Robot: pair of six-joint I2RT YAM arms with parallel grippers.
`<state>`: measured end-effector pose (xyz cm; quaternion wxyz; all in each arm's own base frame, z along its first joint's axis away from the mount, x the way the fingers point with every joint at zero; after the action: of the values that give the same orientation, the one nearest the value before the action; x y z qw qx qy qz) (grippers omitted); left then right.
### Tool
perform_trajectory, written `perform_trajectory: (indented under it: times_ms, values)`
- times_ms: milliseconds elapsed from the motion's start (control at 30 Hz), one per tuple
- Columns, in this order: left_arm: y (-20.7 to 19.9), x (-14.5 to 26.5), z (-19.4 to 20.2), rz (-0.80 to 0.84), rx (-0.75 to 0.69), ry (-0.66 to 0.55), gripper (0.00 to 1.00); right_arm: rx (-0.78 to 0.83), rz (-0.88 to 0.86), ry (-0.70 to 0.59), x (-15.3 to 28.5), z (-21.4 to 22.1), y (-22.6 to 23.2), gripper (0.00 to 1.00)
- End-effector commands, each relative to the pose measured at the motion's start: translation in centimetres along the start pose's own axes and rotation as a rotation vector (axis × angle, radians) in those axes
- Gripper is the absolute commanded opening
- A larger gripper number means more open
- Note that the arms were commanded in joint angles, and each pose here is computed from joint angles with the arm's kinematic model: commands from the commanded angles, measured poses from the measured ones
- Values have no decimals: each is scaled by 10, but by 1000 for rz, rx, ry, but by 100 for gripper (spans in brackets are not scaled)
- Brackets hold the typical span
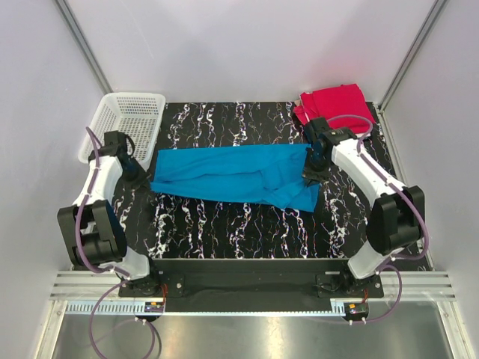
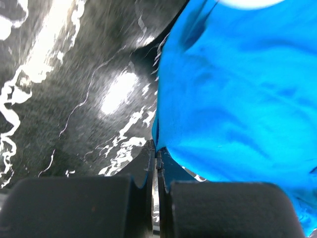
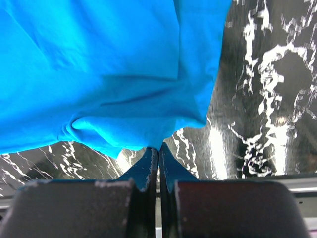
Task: Fold and stack the t-shirts
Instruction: Fold the tshirt
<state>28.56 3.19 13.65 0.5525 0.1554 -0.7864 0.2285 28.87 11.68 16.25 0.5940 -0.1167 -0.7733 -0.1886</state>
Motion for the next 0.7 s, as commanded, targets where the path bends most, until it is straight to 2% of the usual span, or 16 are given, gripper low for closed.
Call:
perform_trajectory:
  times_ms: [0, 667]
  values:
    - [-18, 2, -25, 30, 5, -48, 0, 16, -10, -67, 11, -28, 6, 0]
    - [-30, -23, -41, -53, -91, 2, 0, 20, 3, -118, 8, -89, 9, 0]
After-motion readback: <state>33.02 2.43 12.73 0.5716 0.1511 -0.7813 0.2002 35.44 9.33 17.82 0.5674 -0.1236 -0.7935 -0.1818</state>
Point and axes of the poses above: each gripper's point midway between its finger pads, its own x axis back along the fingers, its own y axis along the line the jaws close on, z = x × y, the point moved 4 cm from there along x, back along the fingers, and after that the axes turned 9 degrees about -x, right-handed, at the moved point
